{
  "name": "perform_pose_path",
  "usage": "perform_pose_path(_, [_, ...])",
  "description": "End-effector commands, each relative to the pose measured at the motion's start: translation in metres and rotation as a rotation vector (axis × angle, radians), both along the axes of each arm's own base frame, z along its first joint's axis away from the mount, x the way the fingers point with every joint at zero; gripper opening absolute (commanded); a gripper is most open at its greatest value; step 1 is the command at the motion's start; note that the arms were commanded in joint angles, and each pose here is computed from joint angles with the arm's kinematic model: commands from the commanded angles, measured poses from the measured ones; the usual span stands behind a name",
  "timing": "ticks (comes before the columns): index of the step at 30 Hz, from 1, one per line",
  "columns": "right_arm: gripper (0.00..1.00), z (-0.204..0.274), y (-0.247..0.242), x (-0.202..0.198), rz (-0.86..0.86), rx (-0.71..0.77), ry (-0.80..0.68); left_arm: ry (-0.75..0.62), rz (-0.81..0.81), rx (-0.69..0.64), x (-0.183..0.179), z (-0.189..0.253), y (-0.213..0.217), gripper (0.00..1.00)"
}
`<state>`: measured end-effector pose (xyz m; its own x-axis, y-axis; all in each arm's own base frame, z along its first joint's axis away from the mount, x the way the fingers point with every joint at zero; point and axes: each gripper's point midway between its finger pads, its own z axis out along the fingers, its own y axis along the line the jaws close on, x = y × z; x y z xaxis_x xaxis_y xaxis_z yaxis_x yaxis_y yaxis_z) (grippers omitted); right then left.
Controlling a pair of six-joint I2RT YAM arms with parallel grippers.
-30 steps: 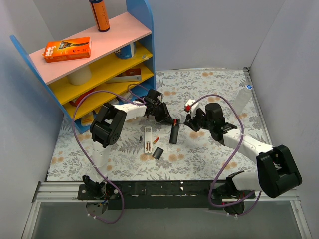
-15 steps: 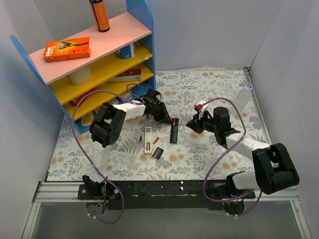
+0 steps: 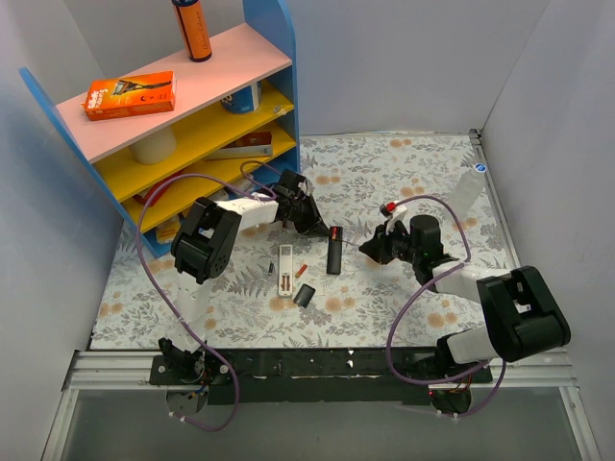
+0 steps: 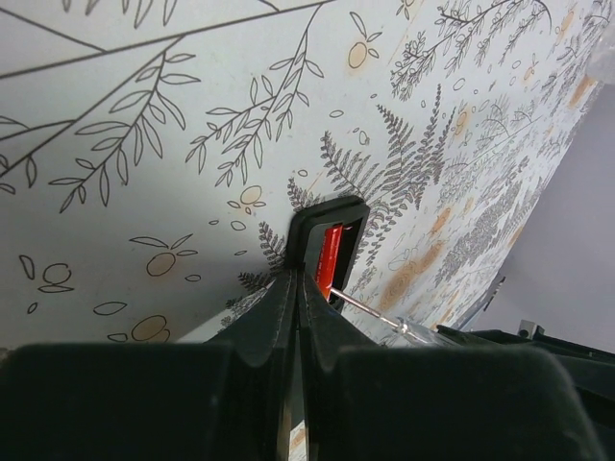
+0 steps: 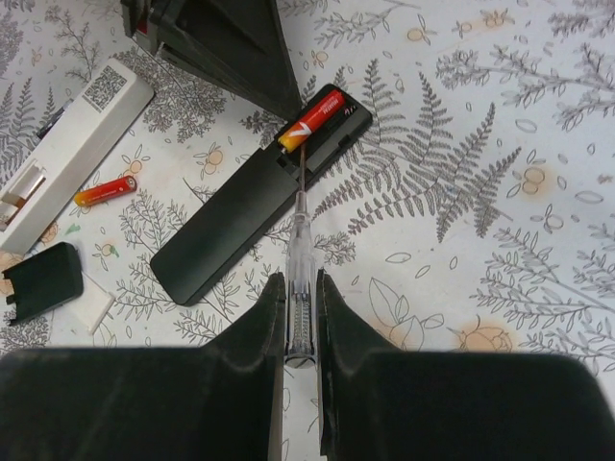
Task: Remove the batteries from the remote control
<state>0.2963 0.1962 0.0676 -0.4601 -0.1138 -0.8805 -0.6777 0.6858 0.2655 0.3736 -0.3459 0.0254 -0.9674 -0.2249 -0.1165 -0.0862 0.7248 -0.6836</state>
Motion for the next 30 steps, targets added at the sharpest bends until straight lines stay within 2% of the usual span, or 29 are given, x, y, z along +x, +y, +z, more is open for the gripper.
perform_pose_path(1, [0.01, -0.027, 0.002, -0.019, -0.032, 0.036, 0.176, 0.066, 0.024, 0.124, -0.016, -0.045, 0.018, 0.01])
perform_pose_path(7, [0.01, -0.030, 0.000, -0.027, -0.048, 0.065, 0.188, 0.083, 0.036, 0.126, -0.018, -0.048, 0.019, 0.02])
perform_pose_path(16, [0.01, -0.038, 0.016, -0.032, 0.005, 0.125, 0.300, 0.105, 0.041, 0.120, -0.025, -0.054, 0.022, 0.02])
perform_pose_path(30, [0.01, -0.016, 0.018, -0.017, 0.017, 0.107, 0.229, 0.094, 0.044, 0.104, -0.034, -0.037, 0.026, 0.07])
